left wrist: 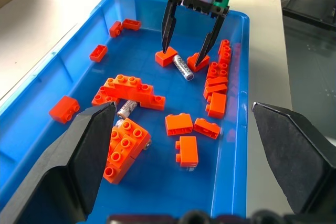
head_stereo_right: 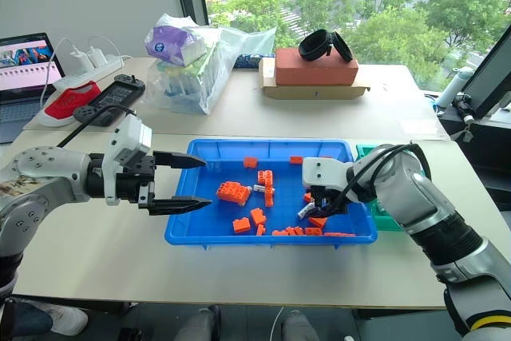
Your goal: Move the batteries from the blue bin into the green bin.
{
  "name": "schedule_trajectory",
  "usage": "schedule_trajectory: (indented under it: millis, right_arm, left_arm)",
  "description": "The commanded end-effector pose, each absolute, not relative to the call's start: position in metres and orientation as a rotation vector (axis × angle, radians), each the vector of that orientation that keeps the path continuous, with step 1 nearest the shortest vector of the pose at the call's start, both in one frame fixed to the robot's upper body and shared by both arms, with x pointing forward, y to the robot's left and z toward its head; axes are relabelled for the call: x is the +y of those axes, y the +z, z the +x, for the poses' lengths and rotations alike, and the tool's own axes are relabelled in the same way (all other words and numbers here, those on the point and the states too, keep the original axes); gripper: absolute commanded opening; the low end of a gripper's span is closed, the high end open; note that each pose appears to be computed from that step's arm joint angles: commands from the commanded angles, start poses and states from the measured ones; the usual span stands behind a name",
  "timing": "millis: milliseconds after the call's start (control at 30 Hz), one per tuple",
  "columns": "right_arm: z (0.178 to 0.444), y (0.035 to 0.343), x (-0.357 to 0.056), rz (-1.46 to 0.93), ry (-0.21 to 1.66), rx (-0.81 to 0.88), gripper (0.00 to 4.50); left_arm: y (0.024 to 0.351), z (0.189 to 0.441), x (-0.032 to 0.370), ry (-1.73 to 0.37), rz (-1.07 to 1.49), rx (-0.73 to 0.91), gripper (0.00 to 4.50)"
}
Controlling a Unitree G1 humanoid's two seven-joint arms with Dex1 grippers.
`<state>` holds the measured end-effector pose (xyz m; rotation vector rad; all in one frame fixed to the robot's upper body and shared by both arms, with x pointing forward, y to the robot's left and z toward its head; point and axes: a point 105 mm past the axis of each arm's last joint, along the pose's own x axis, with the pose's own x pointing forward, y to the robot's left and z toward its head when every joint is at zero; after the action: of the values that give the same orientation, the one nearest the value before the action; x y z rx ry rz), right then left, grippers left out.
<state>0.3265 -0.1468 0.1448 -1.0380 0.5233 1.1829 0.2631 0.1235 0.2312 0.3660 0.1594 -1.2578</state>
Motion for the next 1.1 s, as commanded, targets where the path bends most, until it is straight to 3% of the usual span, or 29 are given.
schedule_trajectory:
  millis: [33,167,267,467,500,700,800,933,1100]
  right_arm:
    - [0.33,0.144,-0.144,-1.148,1.2,0.505,3.1]
    - [0.329,0.136,-0.139,-1.148,1.226,0.504,3.1]
    - [0.333,0.129,-0.141,-1.159,1.206,0.522,2.46]
    - [0.333,0.133,-0.142,-1.151,1.204,0.519,0.41]
    - [0.333,0.134,-0.142,-1.148,1.203,0.518,0.25]
    - [0.34,0.163,-0.141,-1.03,1.15,0.441,0.25]
    - [0.342,0.207,-0.149,-0.879,1.106,0.359,0.25]
    - [0.363,0.261,-0.202,-0.815,0.864,0.304,0.25]
    - [0.364,0.274,-0.286,-0.822,0.574,0.413,0.25]
  left_arm:
    - [0.235,0.258,0.12,-1.273,0.387,0.132,4.5]
    - [0.234,0.257,0.121,-1.265,0.386,0.138,4.5]
    - [0.233,0.256,0.121,-1.258,0.387,0.141,4.5]
    - [0.232,0.257,0.121,-1.252,0.388,0.142,4.5]
    - [0.232,0.257,0.12,-1.251,0.389,0.142,4.5]
    - [0.232,0.259,0.118,-1.256,0.388,0.136,4.5]
    - [0.232,0.261,0.116,-1.256,0.385,0.133,4.5]
    - [0.247,0.263,0.111,-1.289,0.244,0.09,4.5]
    - [0.254,0.268,0.111,-1.292,0.223,0.074,4.5]
